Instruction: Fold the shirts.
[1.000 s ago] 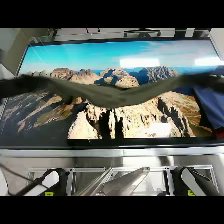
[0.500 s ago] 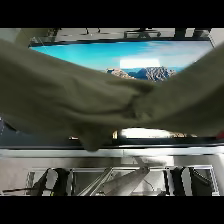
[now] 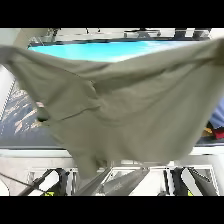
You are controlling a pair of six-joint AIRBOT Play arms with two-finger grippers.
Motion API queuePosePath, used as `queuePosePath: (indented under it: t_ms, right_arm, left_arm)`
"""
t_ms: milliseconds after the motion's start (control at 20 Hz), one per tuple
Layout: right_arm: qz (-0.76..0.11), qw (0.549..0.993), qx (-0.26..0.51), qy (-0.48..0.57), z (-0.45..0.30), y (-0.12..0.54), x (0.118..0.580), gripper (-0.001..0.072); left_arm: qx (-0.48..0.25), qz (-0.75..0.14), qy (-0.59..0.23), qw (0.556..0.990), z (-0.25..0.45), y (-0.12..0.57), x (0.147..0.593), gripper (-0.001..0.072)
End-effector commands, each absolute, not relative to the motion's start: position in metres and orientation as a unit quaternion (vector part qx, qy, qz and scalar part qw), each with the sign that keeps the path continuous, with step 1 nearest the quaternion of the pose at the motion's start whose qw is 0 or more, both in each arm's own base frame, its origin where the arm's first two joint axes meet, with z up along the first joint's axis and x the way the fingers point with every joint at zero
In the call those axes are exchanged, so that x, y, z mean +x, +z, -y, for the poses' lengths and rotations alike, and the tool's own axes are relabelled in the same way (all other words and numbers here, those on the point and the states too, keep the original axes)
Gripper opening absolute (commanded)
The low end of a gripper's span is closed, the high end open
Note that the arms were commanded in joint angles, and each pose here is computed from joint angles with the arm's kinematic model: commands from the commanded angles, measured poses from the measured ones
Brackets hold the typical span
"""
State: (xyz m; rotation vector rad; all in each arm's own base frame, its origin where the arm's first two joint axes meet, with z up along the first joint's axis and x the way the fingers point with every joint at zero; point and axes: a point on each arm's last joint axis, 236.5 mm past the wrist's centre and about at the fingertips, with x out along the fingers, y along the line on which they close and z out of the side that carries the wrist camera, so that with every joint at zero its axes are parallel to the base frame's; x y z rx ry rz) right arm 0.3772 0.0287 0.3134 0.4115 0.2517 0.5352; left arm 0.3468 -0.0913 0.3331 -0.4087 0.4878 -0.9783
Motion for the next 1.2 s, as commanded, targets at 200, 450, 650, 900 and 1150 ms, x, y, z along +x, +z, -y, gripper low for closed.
queuePosePath:
  t_ms: [200, 450, 650, 900, 1150]
  right_arm:
    - [-0.359, 0.861, 0.304, 0.191, -0.026, 0.030, 0.462, 0.0015]
    - [-0.363, 0.843, 0.360, 0.168, -0.010, -0.046, 0.518, 0.0014]
    - [-0.319, 0.839, 0.399, 0.186, -0.002, -0.029, 0.576, 0.0014]
    - [-0.283, 0.847, 0.398, 0.212, 0.003, 0.017, 0.608, 0.0014]
    - [-0.315, 0.840, 0.384, 0.217, 0.014, 0.010, 0.594, 0.0014]
  left_arm:
    - [-0.287, -0.500, -0.376, 0.726, 0.124, 0.037, 0.449, 0.0024]
    - [-0.331, -0.535, -0.351, 0.694, 0.109, -0.049, 0.498, 0.0024]
    - [-0.329, -0.506, -0.340, 0.721, 0.101, -0.040, 0.549, 0.0024]
    - [-0.303, -0.442, -0.339, 0.773, 0.091, 0.017, 0.591, 0.0024]
    - [-0.324, -0.450, -0.320, 0.768, 0.073, 0.012, 0.588, 0.0024]
